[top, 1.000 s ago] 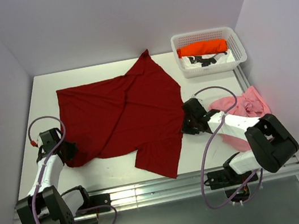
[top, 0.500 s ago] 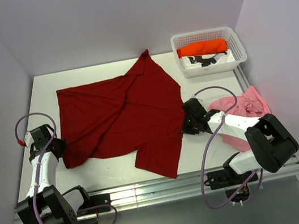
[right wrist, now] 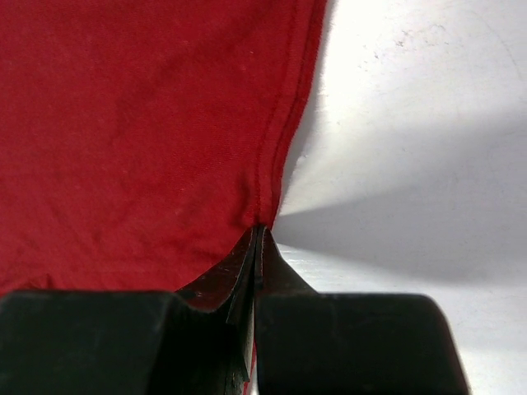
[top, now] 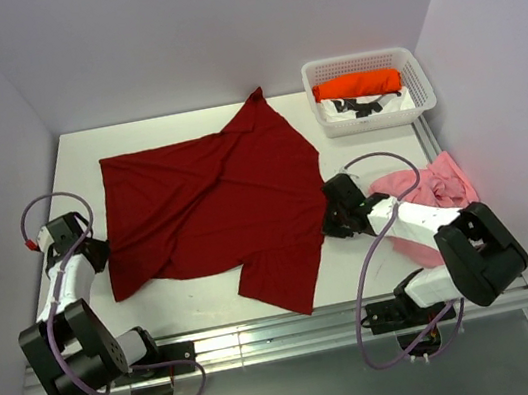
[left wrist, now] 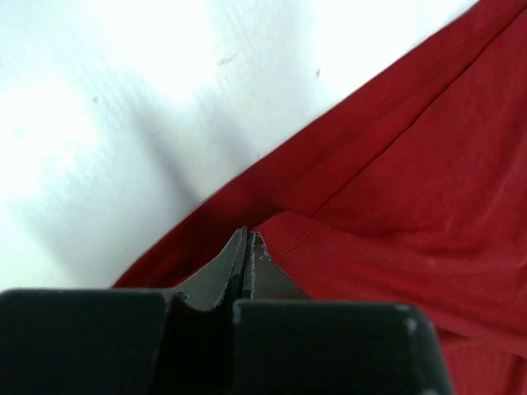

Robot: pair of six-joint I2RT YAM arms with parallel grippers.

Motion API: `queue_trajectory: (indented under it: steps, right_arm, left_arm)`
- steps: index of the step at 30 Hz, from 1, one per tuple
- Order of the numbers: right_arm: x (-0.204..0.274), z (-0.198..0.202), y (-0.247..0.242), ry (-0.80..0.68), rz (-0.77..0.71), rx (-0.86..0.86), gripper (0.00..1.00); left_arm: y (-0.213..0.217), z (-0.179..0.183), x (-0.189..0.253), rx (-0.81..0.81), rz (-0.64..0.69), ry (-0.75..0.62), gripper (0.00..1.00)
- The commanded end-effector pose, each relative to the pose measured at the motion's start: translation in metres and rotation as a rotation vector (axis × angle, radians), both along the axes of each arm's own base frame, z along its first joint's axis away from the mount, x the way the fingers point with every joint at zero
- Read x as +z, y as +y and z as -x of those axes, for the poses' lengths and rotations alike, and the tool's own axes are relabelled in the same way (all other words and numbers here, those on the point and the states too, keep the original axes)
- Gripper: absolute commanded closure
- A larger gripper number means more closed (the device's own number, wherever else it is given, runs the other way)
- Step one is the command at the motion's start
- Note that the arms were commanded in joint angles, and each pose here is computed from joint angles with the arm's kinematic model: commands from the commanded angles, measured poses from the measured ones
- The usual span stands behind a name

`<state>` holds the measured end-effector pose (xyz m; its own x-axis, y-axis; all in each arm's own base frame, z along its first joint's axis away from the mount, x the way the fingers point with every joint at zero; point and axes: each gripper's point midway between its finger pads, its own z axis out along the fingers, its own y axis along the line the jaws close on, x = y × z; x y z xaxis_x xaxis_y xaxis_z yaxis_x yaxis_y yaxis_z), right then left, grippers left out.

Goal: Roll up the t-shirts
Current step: Flatten the tshirt

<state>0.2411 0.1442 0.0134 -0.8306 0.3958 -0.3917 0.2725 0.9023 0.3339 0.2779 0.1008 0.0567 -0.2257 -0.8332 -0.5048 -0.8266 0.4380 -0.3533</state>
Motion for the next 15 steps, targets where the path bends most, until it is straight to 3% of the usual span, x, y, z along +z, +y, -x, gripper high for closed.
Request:
queue_trajectory:
  steps: [1, 15]
  right_arm:
    - [-0.001, 0.007, -0.016, 0.016, 0.065, -0.023, 1.00]
    - [0.011, 0.013, -0.031, 0.019, 0.115, -0.053, 1.00]
  left_arm:
    - [0.013, -0.026, 0.025, -0.014, -0.055, -0.088, 1.00]
    - [0.018, -0.059, 0.021, -0.056, -0.052, -0.136, 1.00]
